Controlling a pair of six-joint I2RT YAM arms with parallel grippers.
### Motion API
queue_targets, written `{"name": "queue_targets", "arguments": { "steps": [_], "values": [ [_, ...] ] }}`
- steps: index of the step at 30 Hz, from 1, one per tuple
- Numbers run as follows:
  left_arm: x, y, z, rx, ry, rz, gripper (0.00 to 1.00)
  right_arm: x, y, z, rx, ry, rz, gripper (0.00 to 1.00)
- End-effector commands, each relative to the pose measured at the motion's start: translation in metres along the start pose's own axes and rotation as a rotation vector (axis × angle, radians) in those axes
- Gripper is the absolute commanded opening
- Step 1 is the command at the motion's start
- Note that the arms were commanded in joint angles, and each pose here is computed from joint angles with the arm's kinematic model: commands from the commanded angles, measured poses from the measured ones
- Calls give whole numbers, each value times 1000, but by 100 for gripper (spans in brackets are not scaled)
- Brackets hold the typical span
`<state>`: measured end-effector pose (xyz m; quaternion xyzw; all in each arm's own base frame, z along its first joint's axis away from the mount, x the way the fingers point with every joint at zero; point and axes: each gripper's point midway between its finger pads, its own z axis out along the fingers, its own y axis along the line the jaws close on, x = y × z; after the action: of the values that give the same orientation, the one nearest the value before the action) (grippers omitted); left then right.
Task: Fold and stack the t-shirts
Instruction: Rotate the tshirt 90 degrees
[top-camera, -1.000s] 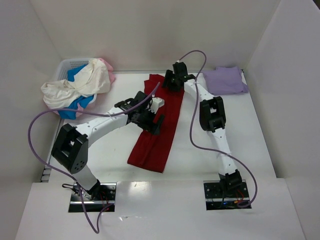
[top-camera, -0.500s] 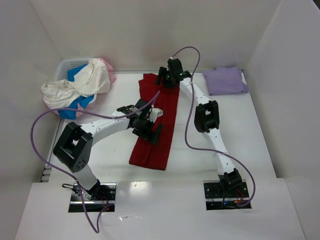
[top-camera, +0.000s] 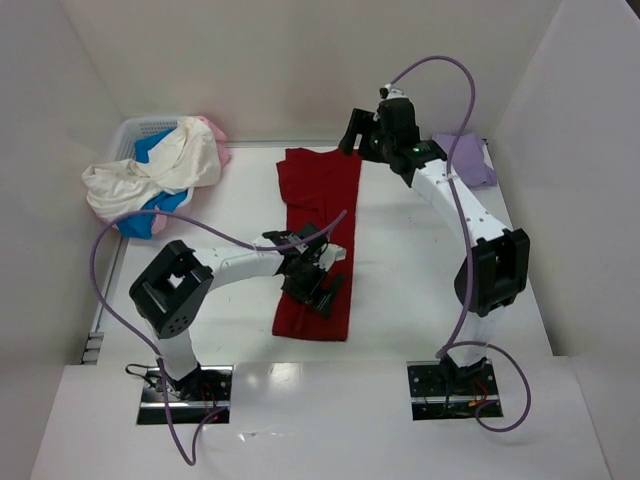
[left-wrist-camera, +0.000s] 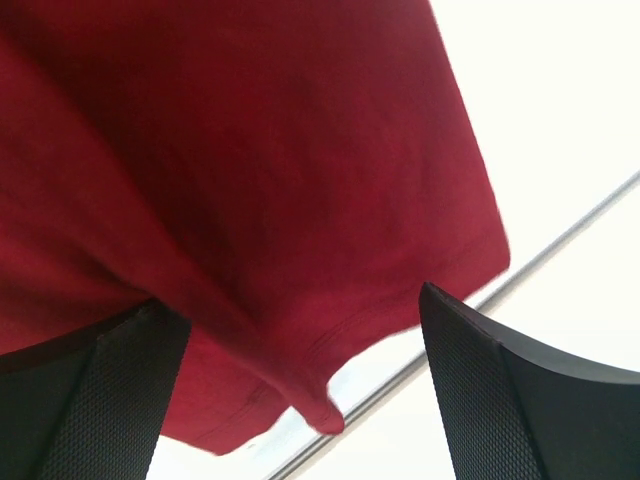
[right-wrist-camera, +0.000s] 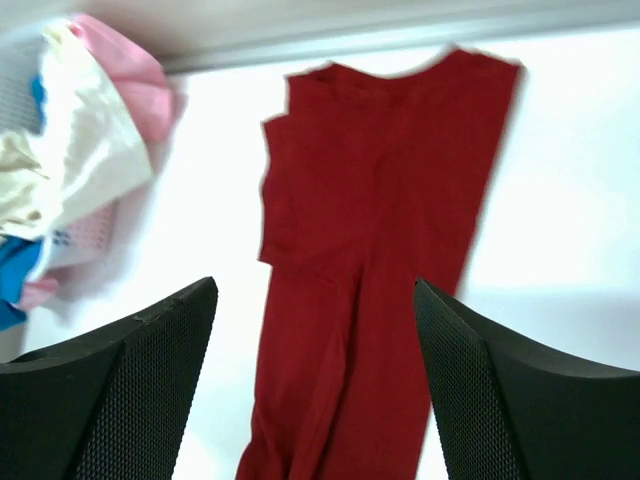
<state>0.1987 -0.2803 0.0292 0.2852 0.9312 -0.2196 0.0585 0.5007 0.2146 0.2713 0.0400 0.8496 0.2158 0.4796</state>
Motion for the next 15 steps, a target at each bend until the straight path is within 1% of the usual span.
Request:
{"name": "queue_targets", "arguments": {
  "steps": [1,2,3,6,7,10,12,13,15],
  "values": [
    [18,-36,24,129,88,4,100,35,-37,4,80,40,5,85],
    [12,-45,27,157,74,16,100,34,-38,-4,87,30,4,85],
    [13,-51,27,177,73,28,100,42,-47,-6,102,41,19,85],
    [9,-61,26,195,58,5,100,44,-58,-18,108,28,40,85],
    [11,-59,26,183,65,-18,100,44,-64,-20,118,28,45,85],
    [8,-54,13,120,36,-39,100,50,-66,-29,120,32,45,85],
    [-4,-55,-11,79,-48,-53,100,57,-67,-36,114,43,46,85],
    [-5,-52,-11,59,-56,-54,100,61,-65,-38,100,55,47,85],
    [-21,-54,-37,17,-148,-64,100,82,-67,-44,73,91,50,85]
  ]
}}
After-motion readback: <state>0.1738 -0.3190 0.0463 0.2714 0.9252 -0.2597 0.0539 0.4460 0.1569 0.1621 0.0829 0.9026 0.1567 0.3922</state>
